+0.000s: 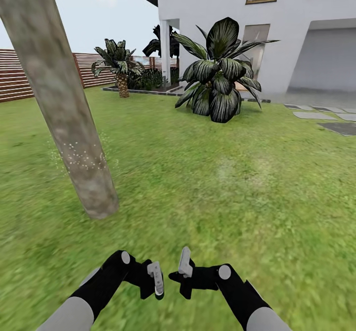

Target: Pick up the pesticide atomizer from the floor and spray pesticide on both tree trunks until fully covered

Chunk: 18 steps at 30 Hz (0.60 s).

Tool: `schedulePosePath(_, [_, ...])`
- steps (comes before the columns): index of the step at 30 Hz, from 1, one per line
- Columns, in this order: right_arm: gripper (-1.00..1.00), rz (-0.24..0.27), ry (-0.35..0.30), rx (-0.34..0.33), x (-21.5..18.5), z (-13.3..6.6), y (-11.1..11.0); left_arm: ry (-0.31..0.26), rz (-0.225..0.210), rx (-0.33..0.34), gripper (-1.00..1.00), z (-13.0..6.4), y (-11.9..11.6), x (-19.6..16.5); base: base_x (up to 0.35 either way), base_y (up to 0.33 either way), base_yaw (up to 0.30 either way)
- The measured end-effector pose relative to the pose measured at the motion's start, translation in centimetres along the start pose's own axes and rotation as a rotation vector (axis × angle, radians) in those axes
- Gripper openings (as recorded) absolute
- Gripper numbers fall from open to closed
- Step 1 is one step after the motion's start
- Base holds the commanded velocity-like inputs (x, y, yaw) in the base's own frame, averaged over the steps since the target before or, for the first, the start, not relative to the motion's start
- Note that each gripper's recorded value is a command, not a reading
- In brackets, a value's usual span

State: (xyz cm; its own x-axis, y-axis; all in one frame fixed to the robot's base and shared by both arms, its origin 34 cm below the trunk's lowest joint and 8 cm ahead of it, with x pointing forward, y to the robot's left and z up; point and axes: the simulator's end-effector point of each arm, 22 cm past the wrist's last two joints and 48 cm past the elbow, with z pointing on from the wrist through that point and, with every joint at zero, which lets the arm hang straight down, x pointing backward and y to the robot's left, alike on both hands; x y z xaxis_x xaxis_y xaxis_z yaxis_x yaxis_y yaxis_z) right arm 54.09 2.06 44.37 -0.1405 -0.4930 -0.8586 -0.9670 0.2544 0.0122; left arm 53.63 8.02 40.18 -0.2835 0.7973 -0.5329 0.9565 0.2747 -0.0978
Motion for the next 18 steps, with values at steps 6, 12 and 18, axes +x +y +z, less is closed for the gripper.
schedulePosePath(6, [-1.0,-0.001,0.002,0.001,0.07,-0.03,-0.03,-0.003,0.006,0.011,-1.0,0.03,-0.23,0.16,0.0,0.0,0.0])
schedulePosePath(12, [-1.0,-0.002,0.003,0.001,0.1,-0.04,-0.03,-0.013,0.028,0.023,-1.0,0.24,-0.68,0.18,0.0,0.0,0.0])
schedulePosePath(18, [-1.0,-0.002,0.005,0.002,0.22,-0.09,-0.06,-0.024,0.049,0.029,-1.0,0.33,-0.92,-0.06,0.0,0.0,0.0])
